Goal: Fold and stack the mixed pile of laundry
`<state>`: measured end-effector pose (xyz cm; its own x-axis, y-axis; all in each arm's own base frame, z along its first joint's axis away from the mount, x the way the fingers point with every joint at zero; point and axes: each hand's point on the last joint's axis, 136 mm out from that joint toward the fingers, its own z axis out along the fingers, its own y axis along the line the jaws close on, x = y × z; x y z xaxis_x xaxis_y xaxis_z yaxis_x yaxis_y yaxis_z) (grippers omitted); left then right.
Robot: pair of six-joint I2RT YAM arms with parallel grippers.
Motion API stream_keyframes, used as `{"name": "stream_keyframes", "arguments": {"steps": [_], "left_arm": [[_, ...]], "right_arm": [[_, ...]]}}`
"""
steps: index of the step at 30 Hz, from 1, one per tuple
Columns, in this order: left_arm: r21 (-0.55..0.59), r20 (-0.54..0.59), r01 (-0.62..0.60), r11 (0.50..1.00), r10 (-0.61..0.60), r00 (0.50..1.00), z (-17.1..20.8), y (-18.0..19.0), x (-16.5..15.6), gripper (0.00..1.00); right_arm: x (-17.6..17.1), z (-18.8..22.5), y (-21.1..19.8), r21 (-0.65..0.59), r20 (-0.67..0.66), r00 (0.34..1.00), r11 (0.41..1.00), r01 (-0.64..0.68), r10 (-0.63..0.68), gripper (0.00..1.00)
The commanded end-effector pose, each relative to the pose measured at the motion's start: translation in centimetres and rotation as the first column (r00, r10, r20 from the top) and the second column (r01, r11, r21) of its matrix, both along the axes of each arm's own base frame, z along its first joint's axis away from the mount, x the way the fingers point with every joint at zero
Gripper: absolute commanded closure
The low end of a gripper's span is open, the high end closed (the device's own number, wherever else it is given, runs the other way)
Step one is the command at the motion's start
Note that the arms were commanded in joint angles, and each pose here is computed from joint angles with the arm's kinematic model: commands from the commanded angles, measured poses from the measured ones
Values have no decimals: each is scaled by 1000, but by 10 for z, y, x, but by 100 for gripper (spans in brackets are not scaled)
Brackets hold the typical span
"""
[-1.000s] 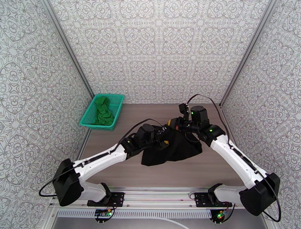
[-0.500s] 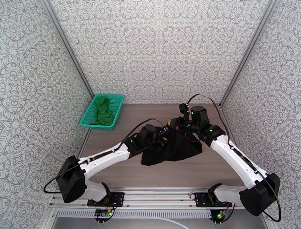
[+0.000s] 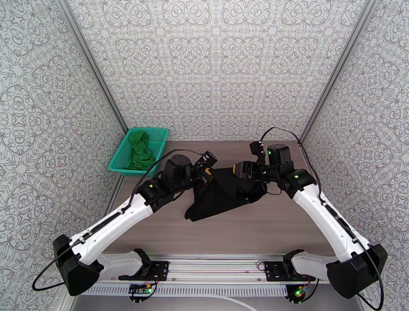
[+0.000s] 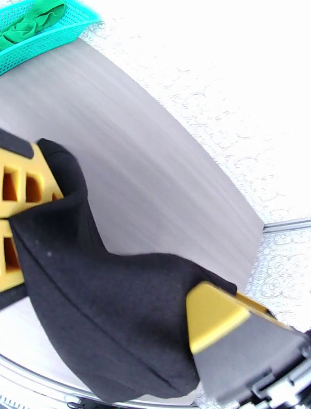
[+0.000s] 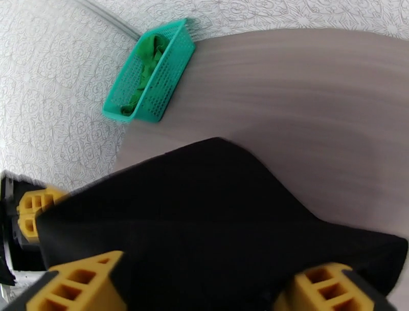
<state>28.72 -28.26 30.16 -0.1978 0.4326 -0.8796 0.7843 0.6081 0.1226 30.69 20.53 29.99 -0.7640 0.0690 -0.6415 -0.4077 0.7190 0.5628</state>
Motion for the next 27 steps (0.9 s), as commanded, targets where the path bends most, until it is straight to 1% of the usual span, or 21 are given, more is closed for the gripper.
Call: {"name": "stream_keyframes", "arguments": {"steps": [1, 3, 5, 8, 10, 13, 16, 20, 23, 27], "left_arm": [[42, -57, 20, 999, -17, 998, -7, 3, -5, 100], [49, -64, 20, 999, -17, 998, -7, 2, -5, 100], [53, -66, 20, 998, -16, 998, -5, 2, -4, 100], [61, -69, 23, 998, -19, 997, -1, 1, -4, 100], [66, -73, 26, 997, -22, 997, 1, 0, -4, 100], [79, -79, 30, 996, -24, 997, 4, -2, -3, 100], [97, -87, 29, 995, -21, 996, 3, -4, -1, 100], [118, -92, 22, 993, -11, 996, 2, -6, 3, 100], [135, -92, 15, 991, -2, 996, 0, -7, 4, 100], [136, -85, 9, 991, 3, 996, 3, -7, 5, 100]], "right_arm": [[-23, 33, -6, -92, 180, 974, 988, -122, 137, 4], [-32, 44, -7, -125, 267, 946, 980, -153, 182, 3], [-40, 57, -9, -156, 368, 903, 972, -175, 222, 4], [-54, 67, -5, -239, 473, 823, 945, -225, 316, 4], [-58, 68, -2, -303, 509, 773, 920, -250, 378, 4], [-60, 65, 7, -391, 511, 717, 871, -298, 474, 4], [-57, 60, 20, -453, 474, 694, 826, -335, 542, 4], [-49, 49, 37, -521, 414, 684, 773, -363, 601, 6], [-46, 39, 47, -544, 376, 690, 750, -375, 618, 9], [-41, 22, 50, -573, 328, 716, 732, -368, 617, 13]]}}
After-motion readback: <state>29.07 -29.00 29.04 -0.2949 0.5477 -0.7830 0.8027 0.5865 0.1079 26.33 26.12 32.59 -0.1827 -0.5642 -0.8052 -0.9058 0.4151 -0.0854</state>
